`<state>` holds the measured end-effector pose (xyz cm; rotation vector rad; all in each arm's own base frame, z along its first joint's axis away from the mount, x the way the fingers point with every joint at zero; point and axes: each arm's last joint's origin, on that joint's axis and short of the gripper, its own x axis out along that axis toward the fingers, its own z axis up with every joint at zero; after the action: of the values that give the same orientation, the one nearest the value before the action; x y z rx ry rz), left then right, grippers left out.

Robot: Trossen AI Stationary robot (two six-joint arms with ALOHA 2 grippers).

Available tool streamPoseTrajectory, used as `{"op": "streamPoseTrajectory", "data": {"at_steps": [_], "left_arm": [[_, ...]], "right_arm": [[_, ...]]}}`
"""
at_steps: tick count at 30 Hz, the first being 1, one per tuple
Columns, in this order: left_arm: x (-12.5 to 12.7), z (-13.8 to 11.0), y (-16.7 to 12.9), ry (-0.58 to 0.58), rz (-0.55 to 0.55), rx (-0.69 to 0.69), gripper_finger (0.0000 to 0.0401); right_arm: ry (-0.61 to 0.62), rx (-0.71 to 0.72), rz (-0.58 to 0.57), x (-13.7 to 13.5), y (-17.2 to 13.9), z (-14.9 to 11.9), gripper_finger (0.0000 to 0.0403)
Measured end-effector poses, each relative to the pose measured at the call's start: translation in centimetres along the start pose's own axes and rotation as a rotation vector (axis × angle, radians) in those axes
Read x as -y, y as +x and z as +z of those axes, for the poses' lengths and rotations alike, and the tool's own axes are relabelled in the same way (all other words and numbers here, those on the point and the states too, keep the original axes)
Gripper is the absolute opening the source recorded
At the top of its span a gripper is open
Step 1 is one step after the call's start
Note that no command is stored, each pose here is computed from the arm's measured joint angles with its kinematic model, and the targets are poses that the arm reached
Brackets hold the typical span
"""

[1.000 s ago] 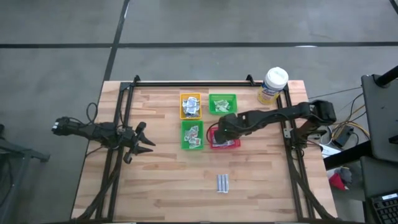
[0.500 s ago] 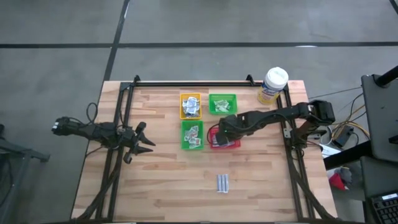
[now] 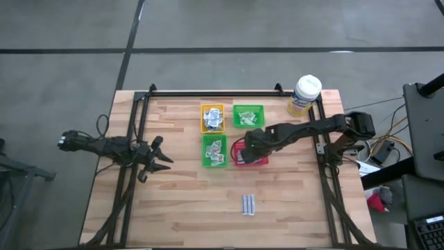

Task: Pick & Place First Aid Supplies
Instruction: Put the blue bandage pack into the red bin

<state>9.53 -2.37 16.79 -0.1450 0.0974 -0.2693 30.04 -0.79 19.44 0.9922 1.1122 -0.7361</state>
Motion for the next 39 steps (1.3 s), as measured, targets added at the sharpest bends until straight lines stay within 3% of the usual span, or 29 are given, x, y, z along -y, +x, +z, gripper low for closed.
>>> {"op": "streamPoseTrajectory", "data": {"at_steps": [8, 17, 26, 39], "left_arm": [[0.0, 0.0, 0.0, 0.000, 0.000, 0.000, 0.0115], [0.0, 0.0, 0.0, 0.000, 0.001, -0.002, 0.0115], [0.0, 0.0, 0.0, 0.001, 0.001, -0.005, 0.0115], [0.0, -0.1, 0.0, 0.002, 0.002, -0.007, 0.0115]], "right_arm": [[-0.042, 0.016, 0.141, -1.4, -3.7, -1.0, 0.0080], [-0.084, -0.102, 0.277, -4.4, -6.4, -6.2, 0.0068], [-0.087, -0.180, 0.266, -4.7, -6.4, -10.1, 0.0080], [-0.027, -0.194, 0.252, -4.6, -6.3, -10.6, 0.0102]]}}
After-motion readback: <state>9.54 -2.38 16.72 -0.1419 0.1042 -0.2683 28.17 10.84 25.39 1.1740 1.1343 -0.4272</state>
